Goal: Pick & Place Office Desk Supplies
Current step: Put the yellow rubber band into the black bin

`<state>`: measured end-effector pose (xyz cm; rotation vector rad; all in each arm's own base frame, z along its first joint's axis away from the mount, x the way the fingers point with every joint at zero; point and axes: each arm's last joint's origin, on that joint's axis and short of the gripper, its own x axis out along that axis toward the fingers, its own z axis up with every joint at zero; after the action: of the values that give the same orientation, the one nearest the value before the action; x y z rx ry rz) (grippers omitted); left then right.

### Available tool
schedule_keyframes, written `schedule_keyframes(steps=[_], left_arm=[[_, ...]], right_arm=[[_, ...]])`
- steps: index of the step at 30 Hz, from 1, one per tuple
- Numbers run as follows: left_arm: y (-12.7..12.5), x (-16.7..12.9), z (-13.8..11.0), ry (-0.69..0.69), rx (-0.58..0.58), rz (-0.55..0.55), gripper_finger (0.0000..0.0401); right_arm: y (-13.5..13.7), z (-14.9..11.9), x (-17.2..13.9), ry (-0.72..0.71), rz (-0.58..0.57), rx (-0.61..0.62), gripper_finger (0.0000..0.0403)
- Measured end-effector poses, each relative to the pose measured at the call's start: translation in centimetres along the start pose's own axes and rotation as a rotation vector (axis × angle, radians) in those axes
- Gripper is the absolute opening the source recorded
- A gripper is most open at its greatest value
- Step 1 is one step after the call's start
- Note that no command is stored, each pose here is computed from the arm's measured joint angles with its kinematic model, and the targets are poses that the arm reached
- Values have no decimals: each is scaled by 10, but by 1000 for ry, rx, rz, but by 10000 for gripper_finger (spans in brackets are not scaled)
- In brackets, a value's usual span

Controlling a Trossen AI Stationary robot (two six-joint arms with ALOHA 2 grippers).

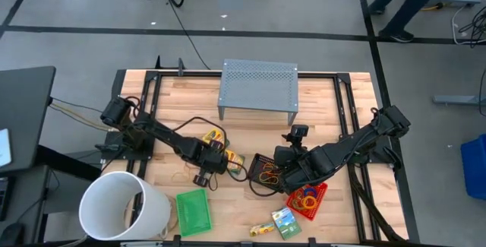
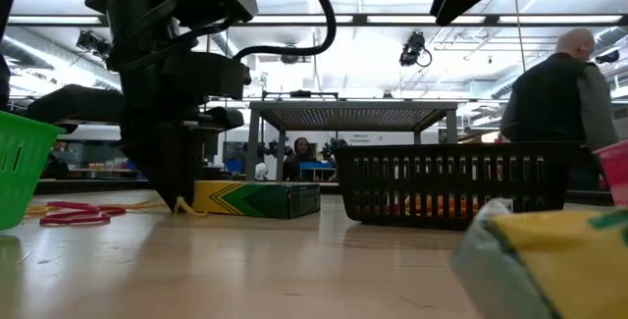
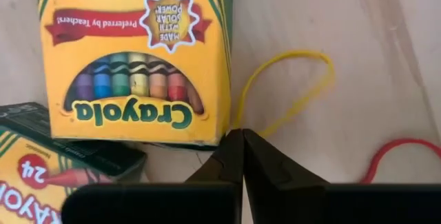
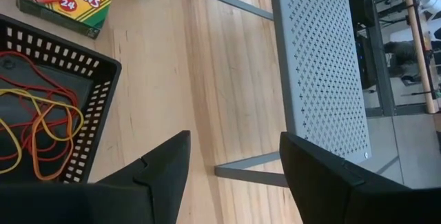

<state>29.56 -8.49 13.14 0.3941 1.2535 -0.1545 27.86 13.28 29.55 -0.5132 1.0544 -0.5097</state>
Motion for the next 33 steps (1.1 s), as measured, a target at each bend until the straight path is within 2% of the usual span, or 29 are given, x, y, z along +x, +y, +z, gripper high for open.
schedule_keyframes(steps=[11,26,33], left_arm=[[-6,-32,21,65,45,137,2],[3,-77,53,36,75,311,1],[10,-107,78,-74,103,361,1]], right_arm=[[0,0,0,3,7,0,231],[1,0,0,1,17,6,231],[4,5,0,-34,45,35,231]])
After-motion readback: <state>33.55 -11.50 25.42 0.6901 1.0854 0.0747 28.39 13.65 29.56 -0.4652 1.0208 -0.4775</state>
